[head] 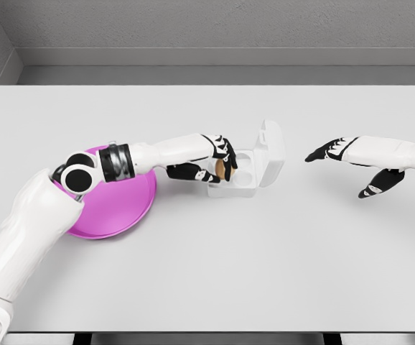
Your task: Pack egg into the box and close the box lid
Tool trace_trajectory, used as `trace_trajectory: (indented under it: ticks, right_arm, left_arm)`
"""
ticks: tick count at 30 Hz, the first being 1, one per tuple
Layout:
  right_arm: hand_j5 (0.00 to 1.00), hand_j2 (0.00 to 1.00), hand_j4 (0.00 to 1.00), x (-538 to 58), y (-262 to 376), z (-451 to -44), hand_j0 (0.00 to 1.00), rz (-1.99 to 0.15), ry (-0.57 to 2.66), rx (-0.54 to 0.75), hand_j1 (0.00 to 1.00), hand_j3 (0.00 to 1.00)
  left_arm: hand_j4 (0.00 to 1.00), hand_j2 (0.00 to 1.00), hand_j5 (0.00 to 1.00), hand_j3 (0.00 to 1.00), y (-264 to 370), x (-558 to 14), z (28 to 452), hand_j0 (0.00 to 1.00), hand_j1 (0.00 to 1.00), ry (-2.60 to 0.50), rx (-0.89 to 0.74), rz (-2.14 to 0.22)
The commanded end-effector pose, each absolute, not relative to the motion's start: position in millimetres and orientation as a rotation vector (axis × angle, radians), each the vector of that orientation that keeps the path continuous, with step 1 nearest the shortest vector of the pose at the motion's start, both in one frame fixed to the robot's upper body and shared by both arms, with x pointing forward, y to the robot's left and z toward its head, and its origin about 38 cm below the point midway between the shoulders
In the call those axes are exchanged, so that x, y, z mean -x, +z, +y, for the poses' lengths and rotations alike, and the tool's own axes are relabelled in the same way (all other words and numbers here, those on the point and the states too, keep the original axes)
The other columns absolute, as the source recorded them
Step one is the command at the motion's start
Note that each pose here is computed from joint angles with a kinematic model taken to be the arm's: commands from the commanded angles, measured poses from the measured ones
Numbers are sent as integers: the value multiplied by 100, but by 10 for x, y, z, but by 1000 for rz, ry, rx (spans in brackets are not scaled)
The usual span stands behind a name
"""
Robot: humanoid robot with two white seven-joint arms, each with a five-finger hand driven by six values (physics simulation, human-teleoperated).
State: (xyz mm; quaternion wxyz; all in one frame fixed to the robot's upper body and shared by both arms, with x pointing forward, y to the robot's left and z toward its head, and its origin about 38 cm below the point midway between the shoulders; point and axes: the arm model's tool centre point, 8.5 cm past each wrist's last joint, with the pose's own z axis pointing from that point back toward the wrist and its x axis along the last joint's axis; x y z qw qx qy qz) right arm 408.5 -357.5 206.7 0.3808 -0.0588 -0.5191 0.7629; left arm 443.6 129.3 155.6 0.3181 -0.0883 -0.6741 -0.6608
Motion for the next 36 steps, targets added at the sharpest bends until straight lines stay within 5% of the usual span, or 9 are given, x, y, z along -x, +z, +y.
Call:
trace_trajectory:
  ticks: [1,13,18,36]
  right_arm:
    - [100,100,100,-4087,2074,-3578,100,-1328,1940,149,100,100]
    - [100,100,100,-4087,2074,-3578,100,-1328,1940,149,100,100]
    - [100,100,100,-4088,2082,-3573,100,-1330,1942,150,100,100]
    - [100,100,100,-4088,2083,-3584,100,-1328,1941,151,100,100]
  left_arm:
    - [38,38,38,38,1568,-4437,1296,38,38,-1730,235,-1777]
    - [39,39,39,39,1561,-4433,1290,39,39,-1731,236,-1777]
    - [54,54,54,54,1558,-4433,1289,54,54,-1735,233,-1774]
    - [64,64,64,64,1575,-4452,1295,64,64,-1742,221,-1773]
